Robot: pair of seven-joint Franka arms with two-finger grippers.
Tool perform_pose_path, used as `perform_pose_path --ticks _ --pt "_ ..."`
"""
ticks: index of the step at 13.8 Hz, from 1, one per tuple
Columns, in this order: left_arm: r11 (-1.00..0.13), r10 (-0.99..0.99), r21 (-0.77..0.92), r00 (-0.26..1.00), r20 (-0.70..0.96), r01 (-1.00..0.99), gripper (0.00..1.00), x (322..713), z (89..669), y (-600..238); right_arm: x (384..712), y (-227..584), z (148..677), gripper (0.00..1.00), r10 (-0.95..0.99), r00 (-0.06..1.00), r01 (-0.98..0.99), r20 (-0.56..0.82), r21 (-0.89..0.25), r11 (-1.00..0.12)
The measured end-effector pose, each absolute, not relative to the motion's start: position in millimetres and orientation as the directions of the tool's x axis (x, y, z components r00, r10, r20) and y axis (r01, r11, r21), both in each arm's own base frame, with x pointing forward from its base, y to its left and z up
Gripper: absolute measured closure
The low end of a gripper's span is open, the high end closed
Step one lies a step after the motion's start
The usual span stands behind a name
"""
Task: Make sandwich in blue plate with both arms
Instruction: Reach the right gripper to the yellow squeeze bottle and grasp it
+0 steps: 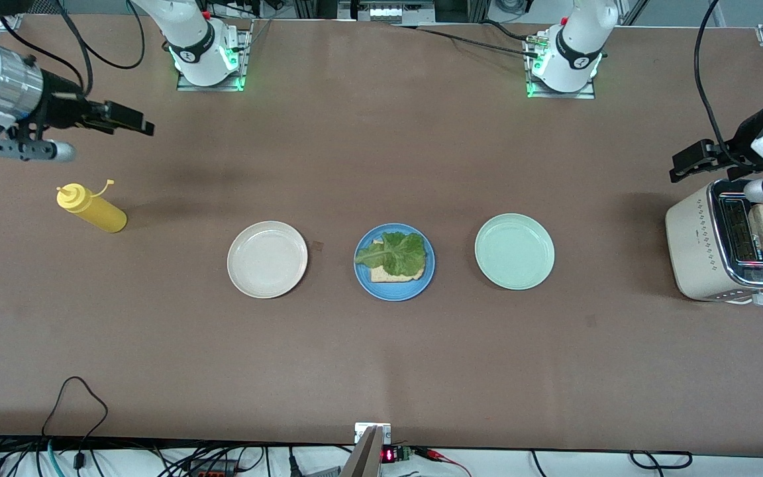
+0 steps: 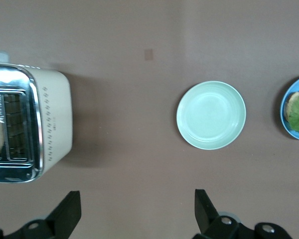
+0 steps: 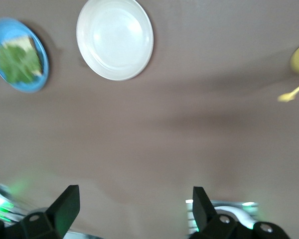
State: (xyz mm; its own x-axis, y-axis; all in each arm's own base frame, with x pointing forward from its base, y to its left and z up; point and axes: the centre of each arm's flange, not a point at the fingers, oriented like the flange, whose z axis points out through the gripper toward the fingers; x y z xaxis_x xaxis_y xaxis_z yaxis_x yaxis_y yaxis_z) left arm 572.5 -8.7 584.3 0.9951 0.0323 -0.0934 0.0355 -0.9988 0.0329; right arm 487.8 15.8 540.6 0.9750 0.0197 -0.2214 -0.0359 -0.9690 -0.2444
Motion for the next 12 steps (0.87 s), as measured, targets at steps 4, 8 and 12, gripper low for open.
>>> perform_pose_path --ticks 4,8,12 --pt "-0.997 0.011 0.08 0.999 -0.052 0.015 0.0 598.5 557.0 -21.1 489.9 -55.1 519.7 0.0 0.28 0.949 0.234 -0.142 -0.273 -0.933" --pt "-0.996 0.027 0.088 0.997 0.071 0.021 0.0 628.3 540.8 -18.0 493.1 -118.6 486.2 0.0 0.483 0.875 0.451 -0.045 -0.288 -0.845" --pt "-0.995 0.06 0.085 0.997 0.053 0.056 0.0 624.2 546.0 4.3 494.9 -170.9 460.6 0.0 0.661 0.749 0.647 0.054 -0.273 -0.711"
